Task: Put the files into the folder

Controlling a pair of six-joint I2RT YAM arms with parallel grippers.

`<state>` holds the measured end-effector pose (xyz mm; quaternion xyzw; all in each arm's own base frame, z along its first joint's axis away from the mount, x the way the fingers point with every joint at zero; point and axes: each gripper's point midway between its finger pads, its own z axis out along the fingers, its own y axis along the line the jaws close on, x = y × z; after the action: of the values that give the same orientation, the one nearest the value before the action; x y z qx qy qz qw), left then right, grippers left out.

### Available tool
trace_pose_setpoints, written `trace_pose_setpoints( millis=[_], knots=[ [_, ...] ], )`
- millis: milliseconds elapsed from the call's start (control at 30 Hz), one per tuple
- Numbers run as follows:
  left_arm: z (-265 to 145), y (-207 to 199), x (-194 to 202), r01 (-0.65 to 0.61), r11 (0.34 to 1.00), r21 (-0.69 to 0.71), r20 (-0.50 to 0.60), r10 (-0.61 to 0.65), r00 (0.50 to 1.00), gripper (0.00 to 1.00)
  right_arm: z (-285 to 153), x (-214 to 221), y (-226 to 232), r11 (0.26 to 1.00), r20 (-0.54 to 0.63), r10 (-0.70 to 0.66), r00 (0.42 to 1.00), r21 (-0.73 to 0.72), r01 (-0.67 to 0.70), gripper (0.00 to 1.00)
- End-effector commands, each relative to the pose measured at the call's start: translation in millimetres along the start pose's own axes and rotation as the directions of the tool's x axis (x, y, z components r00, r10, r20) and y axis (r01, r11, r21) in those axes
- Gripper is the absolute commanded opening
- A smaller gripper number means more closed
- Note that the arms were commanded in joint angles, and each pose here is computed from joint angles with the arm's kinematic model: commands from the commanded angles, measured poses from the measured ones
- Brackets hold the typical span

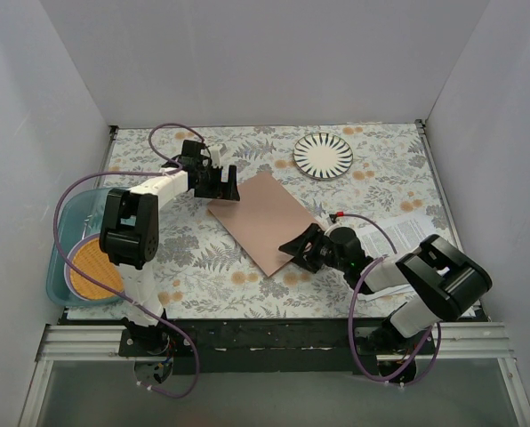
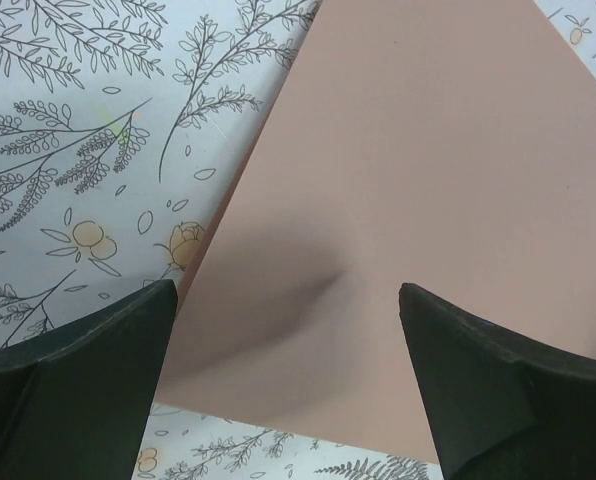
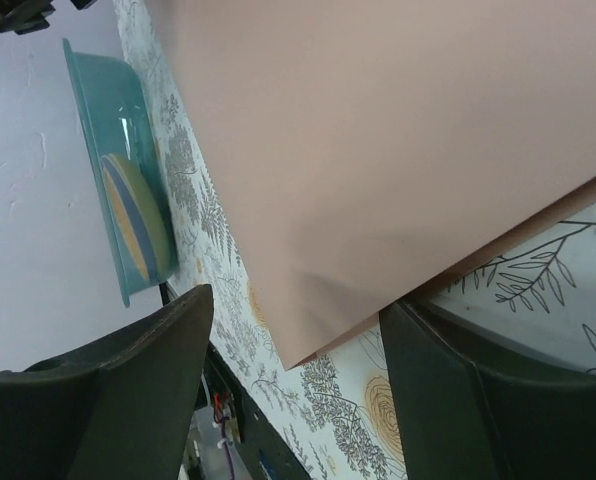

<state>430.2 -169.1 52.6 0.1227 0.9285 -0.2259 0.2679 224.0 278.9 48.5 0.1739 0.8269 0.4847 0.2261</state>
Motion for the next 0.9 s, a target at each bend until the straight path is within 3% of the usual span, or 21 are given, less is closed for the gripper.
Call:
trace_pose_setpoints(
  millis=[0, 300, 400, 533, 700, 800, 867],
  knots=[
    [-24.5, -15.4, -10.1, -0.051, 0.998, 0.026, 0.051, 0.050, 0.997, 0.93, -2.3, -10.4, 15.2, 0.999, 0.056, -0.007, 0.998, -0.039, 0.009, 0.73],
    [-26.9, -17.9, -11.3, -0.056, 0.998, 0.035, 0.051, 0.054, 0.997, 0.93, -12.1, -21.0, 26.5, 0.998, 0.113, -0.034, 0.993, -0.054, 0.040, 0.72],
    [-26.4, -20.9, -6.4, -0.051, 0.997, 0.052, 0.037, 0.049, 0.998, 0.93, -11.1, -30.8, 40.5, 0.993, 0.153, -0.078, 0.985, -0.080, 0.091, 0.65],
    [-25.2, -24.0, 4.5, -0.043, 0.996, 0.082, 0.007, 0.043, 0.999, 0.92, -9.6, -36.0, 64.2, 0.977, 0.197, -0.157, 0.968, -0.115, 0.182, 0.42],
    [-26.0, -29.5, 13.5, -0.043, 0.992, 0.117, -0.022, 0.046, 0.999, 0.89, -6.0, -35.7, 86.1, 0.947, 0.234, -0.291, 0.928, -0.064, 0.313, 0.34],
    [-31.2, -36.2, 12.8, -0.042, 0.989, 0.144, -0.027, 0.046, 0.999, 0.89, -3.5, -37.4, 97.0, 0.910, 0.248, -0.398, 0.883, -0.010, 0.414, 0.22],
    [-41.2, -43.1, 2.2, -0.043, 0.987, 0.154, -0.008, 0.044, 0.999, 0.91, -3.9, -47.3, 109.4, 0.875, 0.284, -0.472, 0.834, 0.041, 0.482, 0.05]
  ],
)
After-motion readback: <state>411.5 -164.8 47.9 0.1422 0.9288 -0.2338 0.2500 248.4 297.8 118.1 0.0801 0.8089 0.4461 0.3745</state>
